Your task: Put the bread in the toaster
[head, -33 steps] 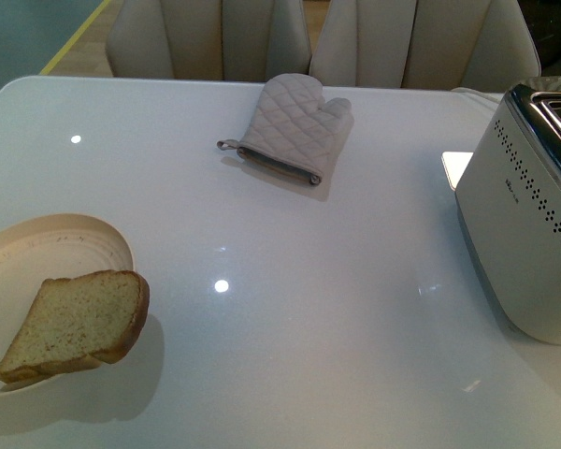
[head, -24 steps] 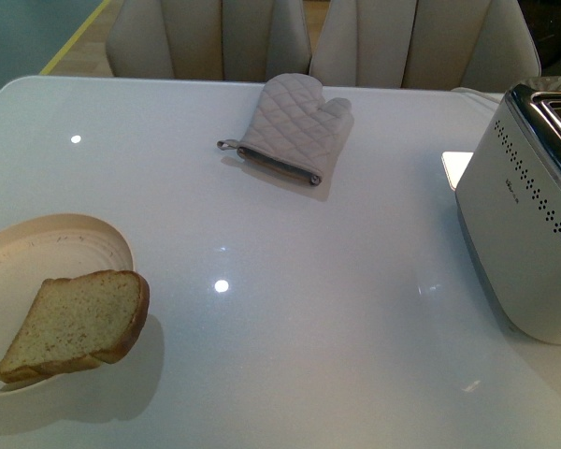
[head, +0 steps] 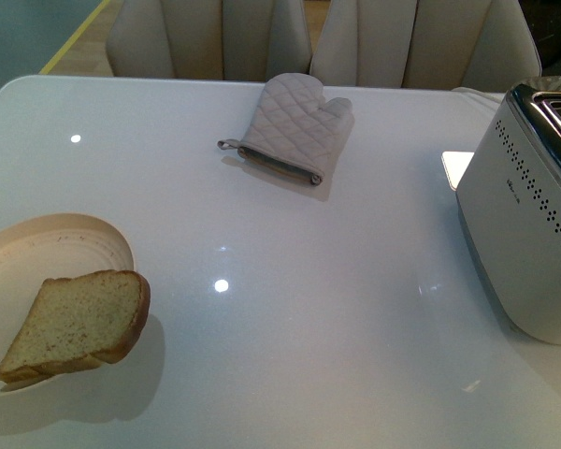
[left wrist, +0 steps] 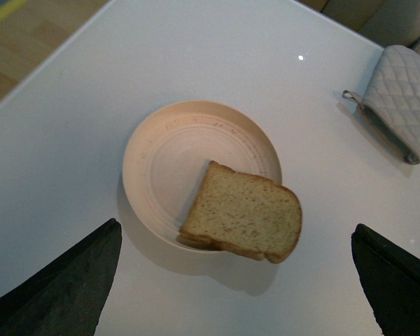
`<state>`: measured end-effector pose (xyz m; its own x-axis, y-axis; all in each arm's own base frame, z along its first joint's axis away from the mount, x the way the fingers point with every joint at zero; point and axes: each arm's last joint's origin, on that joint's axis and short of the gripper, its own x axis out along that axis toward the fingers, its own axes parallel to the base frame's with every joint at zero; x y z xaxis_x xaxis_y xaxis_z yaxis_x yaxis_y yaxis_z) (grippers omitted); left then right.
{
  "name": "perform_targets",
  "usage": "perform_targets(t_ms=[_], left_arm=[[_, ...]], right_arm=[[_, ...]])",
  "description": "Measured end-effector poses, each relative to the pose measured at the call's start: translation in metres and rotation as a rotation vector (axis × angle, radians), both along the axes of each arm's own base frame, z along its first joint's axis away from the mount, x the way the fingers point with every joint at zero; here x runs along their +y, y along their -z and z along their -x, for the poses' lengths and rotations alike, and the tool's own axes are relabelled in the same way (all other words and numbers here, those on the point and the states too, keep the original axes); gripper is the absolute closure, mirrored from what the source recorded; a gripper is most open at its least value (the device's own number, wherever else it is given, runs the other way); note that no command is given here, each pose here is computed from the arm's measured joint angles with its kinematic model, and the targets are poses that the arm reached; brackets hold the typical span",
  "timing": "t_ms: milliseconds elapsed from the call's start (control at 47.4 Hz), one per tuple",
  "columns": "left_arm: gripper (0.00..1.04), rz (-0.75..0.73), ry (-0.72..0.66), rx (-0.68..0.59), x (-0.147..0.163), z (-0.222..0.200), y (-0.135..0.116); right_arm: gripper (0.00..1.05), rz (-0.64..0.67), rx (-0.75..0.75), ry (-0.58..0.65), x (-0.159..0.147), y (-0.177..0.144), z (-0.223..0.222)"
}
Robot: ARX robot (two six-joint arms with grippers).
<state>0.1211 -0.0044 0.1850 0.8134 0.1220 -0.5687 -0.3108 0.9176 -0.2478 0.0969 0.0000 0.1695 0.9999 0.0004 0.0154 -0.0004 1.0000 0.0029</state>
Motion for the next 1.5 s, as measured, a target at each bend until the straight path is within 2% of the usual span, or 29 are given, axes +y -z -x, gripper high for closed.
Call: perform_targets(t_ms=[106, 190, 359, 443, 654, 696, 907, 1140, 1372, 1414, 1498], left_arm=[[0.07, 0.052, -0.049, -0.024, 0.009, -0.036, -0.011], [0.07, 0.077, -0.083, -0.022, 0.021, -0.072, -0.006], [0.07, 0.101, -0.164, 0.059, 0.051, -0.132, 0.038], [0.07, 0.097, -0.184, 0.094, 0.062, -0.143, 0.056], [0.07, 0.057, -0.215, 0.201, 0.089, -0.155, 0.103], [0.07, 0.04, -0.201, 0.237, 0.095, -0.158, 0.117], [0.07, -0.007, -0.106, 0.34, 0.099, -0.162, 0.153], [0.07, -0.042, -0.041, 0.422, 0.099, -0.163, 0.182], [0.07, -0.052, -0.028, 0.465, 0.099, -0.166, 0.199], [0.09, -0.053, -0.025, 0.471, 0.099, -0.167, 0.202], [0.23, -0.052, -0.013, 0.479, 0.096, -0.169, 0.206]], right_arm=[[0.09, 0.0, 0.0, 0.0, 0.0, 0.0, 0.0], [0.09, 0.0, 0.0, 0.0, 0.0, 0.0, 0.0], [0.09, 0.0, 0.0, 0.0, 0.0, 0.0, 0.0], [0.09, 0.0, 0.0, 0.0, 0.0, 0.0, 0.0], [0.09, 0.0, 0.0, 0.0, 0.0, 0.0, 0.0], [0.09, 0.0, 0.0, 0.0, 0.0, 0.0, 0.0], [0.09, 0.0, 0.0, 0.0, 0.0, 0.0, 0.0], [0.09, 0.0, 0.0, 0.0, 0.0, 0.0, 0.0], [0.09, 0.0, 0.0, 0.0, 0.0, 0.0, 0.0], [0.09, 0.0, 0.0, 0.0, 0.0, 0.0, 0.0], [0.09, 0.0, 0.0, 0.0, 0.0, 0.0, 0.0]])
